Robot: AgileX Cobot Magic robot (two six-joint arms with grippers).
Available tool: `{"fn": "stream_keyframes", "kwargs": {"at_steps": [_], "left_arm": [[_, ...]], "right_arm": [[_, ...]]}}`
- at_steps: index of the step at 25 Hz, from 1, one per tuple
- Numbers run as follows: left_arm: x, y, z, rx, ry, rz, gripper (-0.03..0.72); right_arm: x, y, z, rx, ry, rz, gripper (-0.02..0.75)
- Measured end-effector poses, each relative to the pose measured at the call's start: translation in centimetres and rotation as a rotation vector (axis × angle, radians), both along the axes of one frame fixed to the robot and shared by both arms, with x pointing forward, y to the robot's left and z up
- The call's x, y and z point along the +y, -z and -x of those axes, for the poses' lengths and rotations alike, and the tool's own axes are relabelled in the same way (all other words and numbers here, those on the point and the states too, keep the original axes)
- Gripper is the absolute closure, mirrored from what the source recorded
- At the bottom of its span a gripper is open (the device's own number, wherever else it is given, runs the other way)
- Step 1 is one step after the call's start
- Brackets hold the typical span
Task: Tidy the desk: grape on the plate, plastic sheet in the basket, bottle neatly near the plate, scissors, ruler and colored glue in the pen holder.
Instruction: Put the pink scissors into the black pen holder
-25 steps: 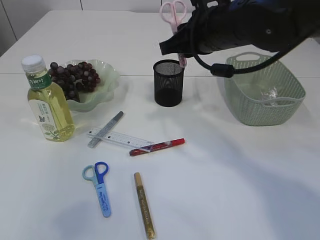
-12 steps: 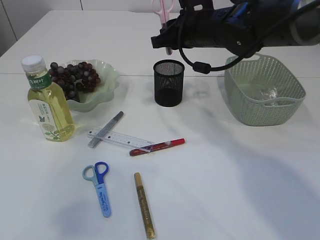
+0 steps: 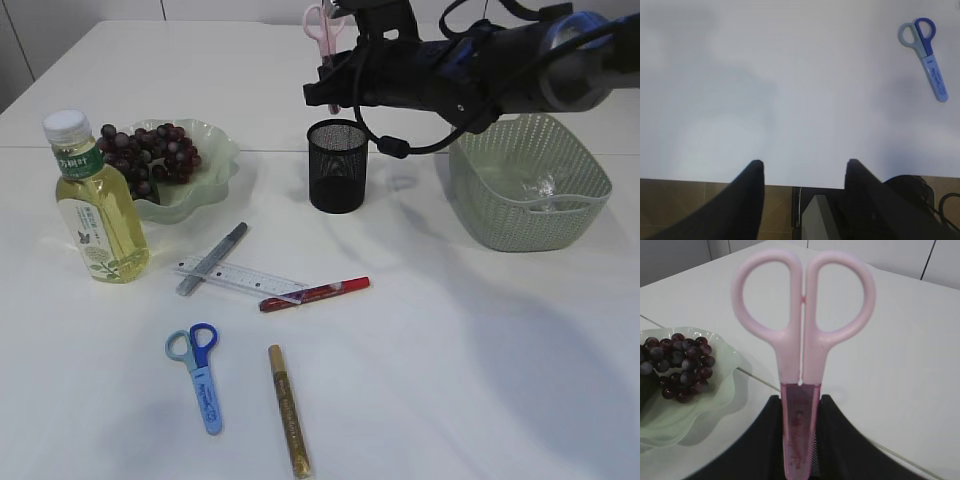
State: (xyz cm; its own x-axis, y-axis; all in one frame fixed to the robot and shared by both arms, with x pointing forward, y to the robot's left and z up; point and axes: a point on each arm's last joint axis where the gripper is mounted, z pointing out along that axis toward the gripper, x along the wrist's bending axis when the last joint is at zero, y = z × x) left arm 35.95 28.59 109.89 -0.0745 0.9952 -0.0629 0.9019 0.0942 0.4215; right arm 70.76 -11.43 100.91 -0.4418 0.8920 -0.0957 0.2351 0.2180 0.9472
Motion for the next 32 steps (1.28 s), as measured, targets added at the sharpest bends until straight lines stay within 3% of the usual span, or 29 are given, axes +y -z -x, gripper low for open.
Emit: {"fn": "stream_keyframes", "kwargs": {"at_steps": [16,32], "left_arm": [[0.0,0.0,0.0,0.000,0.000,0.000,0.309],[0.0,0.0,0.0,0.000,0.000,0.000,0.309]], "right_arm": [[-0.4,3.6,-1.2,0.007,-0.023,-0.015,0.564],[-0.4,4.0,-1.3,0.014,-0.023,-0.013,0.563]]}}
